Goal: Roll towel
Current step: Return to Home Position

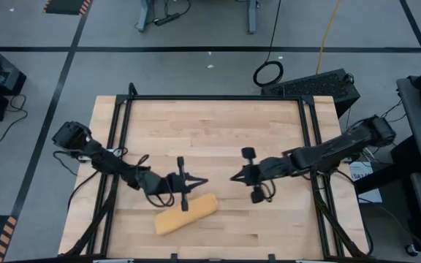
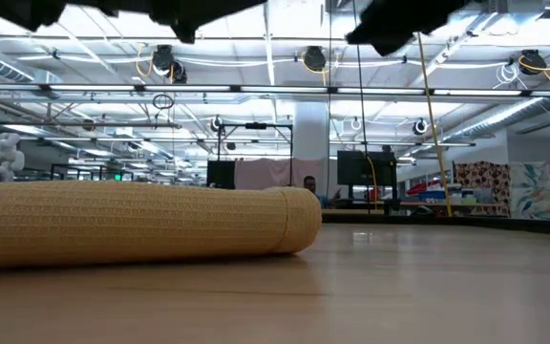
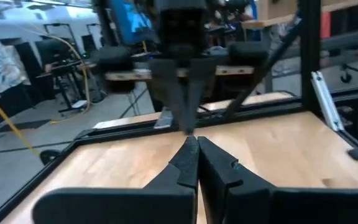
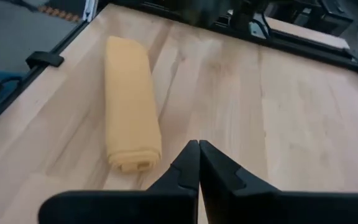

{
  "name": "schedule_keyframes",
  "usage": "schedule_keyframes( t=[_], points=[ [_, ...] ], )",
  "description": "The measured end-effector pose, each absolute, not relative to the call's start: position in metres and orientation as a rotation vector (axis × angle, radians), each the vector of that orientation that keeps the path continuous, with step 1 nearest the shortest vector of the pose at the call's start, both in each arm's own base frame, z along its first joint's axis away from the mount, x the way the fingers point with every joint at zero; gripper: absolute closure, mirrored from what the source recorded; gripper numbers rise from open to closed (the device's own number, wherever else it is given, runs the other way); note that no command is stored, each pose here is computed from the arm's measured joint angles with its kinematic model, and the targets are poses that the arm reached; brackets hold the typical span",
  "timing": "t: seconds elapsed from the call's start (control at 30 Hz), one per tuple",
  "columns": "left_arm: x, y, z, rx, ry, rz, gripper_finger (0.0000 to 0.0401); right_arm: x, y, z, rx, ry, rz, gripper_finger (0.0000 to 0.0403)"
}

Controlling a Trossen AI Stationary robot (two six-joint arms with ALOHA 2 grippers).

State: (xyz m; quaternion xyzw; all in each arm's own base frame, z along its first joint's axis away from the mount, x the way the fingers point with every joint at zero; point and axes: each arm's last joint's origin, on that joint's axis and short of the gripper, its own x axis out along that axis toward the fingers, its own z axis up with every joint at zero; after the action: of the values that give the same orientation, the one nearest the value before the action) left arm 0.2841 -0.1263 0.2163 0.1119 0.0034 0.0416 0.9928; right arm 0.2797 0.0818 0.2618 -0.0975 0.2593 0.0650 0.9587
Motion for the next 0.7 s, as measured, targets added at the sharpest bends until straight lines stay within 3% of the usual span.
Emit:
schedule_keyframes(
  t=[0.33,0.7],
  points=[
    [0.256,-0.101,0.179,0.192,-0.006,0.115,0.0396,0.206,0.058,0.215,-0.135,0.399,0.047,0.0403],
    [0.237,-0.073,0.153,0.116,0.034,0.116,0.0396,0.155,0.042,0.173,-0.101,0.252,0.056,0.0403]
  ],
)
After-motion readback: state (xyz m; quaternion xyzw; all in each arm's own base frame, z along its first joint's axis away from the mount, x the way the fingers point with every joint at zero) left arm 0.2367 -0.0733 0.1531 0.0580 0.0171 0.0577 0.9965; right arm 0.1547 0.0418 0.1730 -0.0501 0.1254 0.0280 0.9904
